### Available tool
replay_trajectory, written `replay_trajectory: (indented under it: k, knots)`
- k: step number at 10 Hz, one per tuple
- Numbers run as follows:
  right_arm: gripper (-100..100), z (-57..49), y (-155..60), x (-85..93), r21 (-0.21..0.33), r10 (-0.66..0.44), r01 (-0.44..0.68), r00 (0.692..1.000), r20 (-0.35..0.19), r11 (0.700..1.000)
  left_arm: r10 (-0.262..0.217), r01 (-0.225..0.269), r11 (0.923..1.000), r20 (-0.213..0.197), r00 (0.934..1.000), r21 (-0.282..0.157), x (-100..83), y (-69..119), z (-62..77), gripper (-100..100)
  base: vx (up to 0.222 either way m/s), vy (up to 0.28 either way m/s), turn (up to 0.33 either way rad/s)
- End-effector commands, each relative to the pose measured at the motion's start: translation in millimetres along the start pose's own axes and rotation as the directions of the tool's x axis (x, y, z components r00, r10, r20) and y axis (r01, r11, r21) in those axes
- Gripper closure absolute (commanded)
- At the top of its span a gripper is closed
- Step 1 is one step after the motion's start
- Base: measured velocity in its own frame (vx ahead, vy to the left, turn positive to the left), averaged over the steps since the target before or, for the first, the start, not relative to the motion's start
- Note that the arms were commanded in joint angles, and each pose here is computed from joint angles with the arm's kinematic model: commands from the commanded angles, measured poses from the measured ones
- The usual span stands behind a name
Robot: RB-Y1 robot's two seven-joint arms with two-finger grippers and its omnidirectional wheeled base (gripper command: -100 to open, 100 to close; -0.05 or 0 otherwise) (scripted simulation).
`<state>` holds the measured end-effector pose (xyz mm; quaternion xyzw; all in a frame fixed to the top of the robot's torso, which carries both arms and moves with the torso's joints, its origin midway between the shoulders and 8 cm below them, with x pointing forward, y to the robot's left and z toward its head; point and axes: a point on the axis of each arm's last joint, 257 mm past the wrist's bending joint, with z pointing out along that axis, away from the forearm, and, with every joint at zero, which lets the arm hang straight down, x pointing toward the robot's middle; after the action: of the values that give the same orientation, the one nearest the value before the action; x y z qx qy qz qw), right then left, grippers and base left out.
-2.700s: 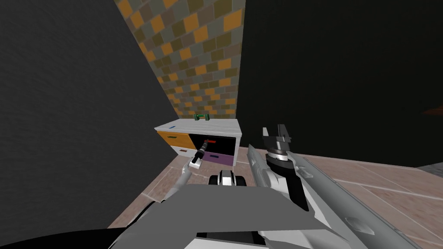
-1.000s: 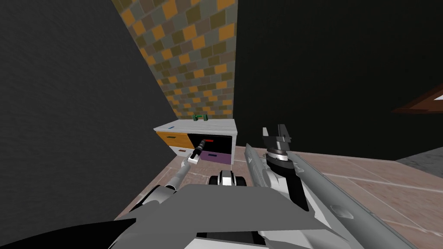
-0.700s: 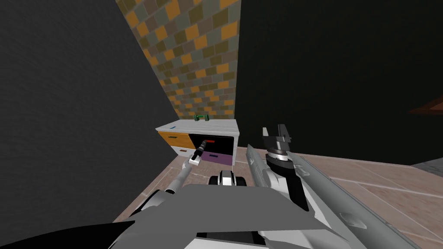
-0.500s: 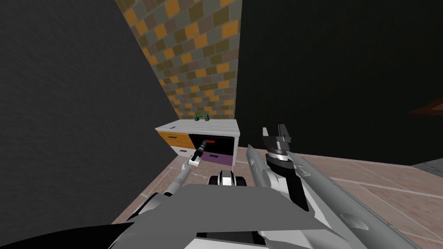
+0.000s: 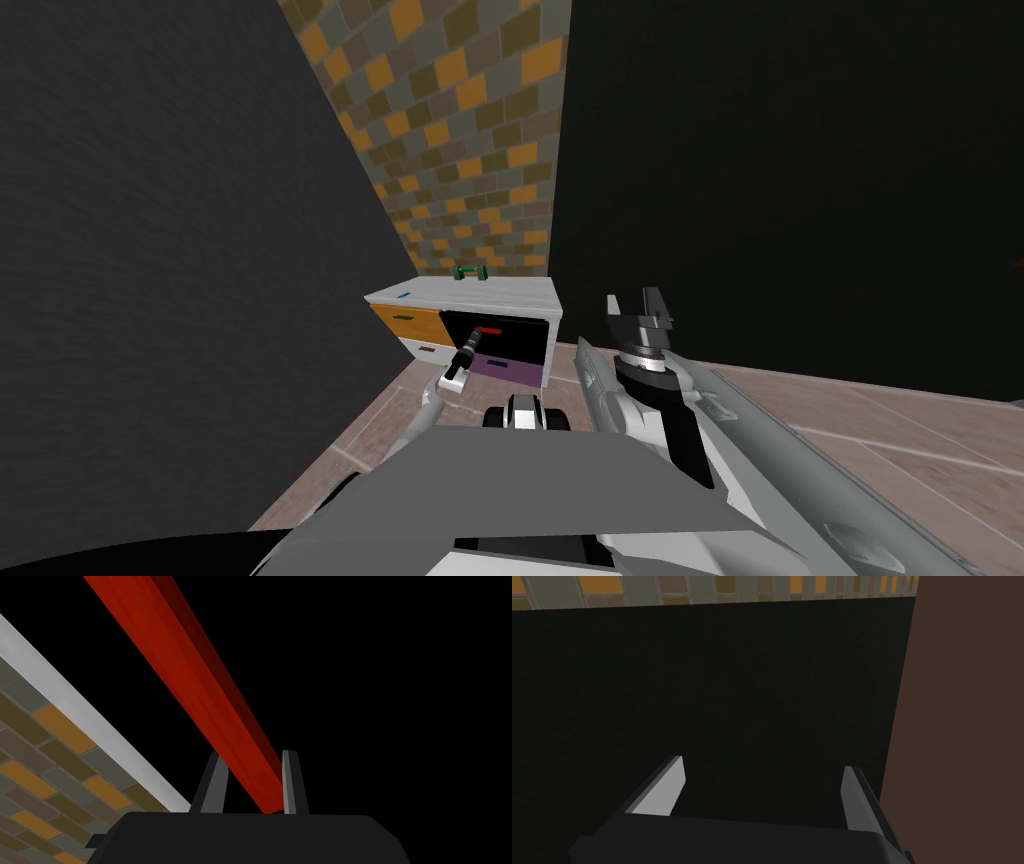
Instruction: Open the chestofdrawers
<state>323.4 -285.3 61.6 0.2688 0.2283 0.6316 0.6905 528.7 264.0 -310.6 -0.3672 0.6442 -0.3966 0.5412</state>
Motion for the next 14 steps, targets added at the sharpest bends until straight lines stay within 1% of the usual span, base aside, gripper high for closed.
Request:
replay_trajectory:
  k: [1,2,3,4,5,6,7,8,10,11,12,14]
  knots:
    - [0,0.0,0.0,0.0,0.0,0.0,0.0,1.0,0.0,1.0,0.002,-0.002,0.9997,-0.013,0.9999,-0.024,17.6,3.9,-17.9,100,0.049,0.04,0.044]
    - [0,0.0,0.0,0.0,0.0,0.0,0.0,1.0,0.0,1.0,0.0,0.0,1.0,-0.009,1.0,-0.004,16.1,-6.1,-19.4,100,0.042,0.032,0.016]
    - [0,0.0,0.0,0.0,0.0,0.0,0.0,1.0,0.0,1.0,0.001,-0.002,0.9999,-0.009,1.0,-0.015,24.4,-5.9,-28.1,100,0.053,0.039,0.052]
    - [0,0.0,0.0,0.0,0.0,0.0,0.0,1.0,0.0,1.0,0.001,-0.001,1.0,-0.006,1.0,-0.002,23.1,-12.4,-29.0,100,0.042,0.033,0.017]
    - [0,0.0,0.0,0.0,0.0,0.0,0.0,1.0,0.0,1.0,0.002,-0.002,0.9998,-0.006,1.0,-0.022,31.0,-8.4,-37.7,100,0.052,0.05,0.043]
    - [0,0.0,0.0,0.0,0.0,0.0,0.0,1.0,0.0,1.0,0.001,-0.001,1.0,0.0,1.0,0.001,28.3,-20.0,-38.6,100,0.04,0.038,0.011]
    - [0,0.0,0.0,0.0,0.0,0.0,0.0,1.0,0.0,1.0,-0.001,0.001,1.0,-0.004,1.0,-0.001,30.1,-19.3,-35.3,100,0.013,0.009,-0.009]
    - [0,0.0,0.0,0.0,0.0,0.0,0.0,1.0,0.0,1.0,0.001,-0.001,1.0,-0.008,1.0,0.01,30.4,-26.9,-37.8,100,-0.115,0.024,0.03]
    - [0,0.1,0.0,0.1,0.0,0.0,0.0,1.0,0.0,1.0,0.003,-0.003,0.9999,-0.011,0.9999,0.016,30.2,-31.5,-39.9,100,-0.152,0.02,0.031]
    - [0,0.1,0.0,0.1,0.0,0.0,0.0,1.0,0.0,1.0,0.001,0.0,1.0,-0.013,0.9999,0.009,31.5,-28.0,-39.5,100,-0.073,0.011,0.005]
    - [0,0.1,0.0,0.1,0.0,0.0,0.0,1.0,0.0,1.0,0.001,-0.001,1.0,-0.019,0.9998,0.009,33.8,-28.1,-43.9,100,-0.134,0.023,0.034]
    - [0,0.1,0.0,0.1,0.0,0.0,0.0,1.0,0.0,1.0,0.004,-0.004,0.9998,-0.023,0.9997,0.02,34.9,-32.5,-48.0,100,-0.216,0.035,0.048]
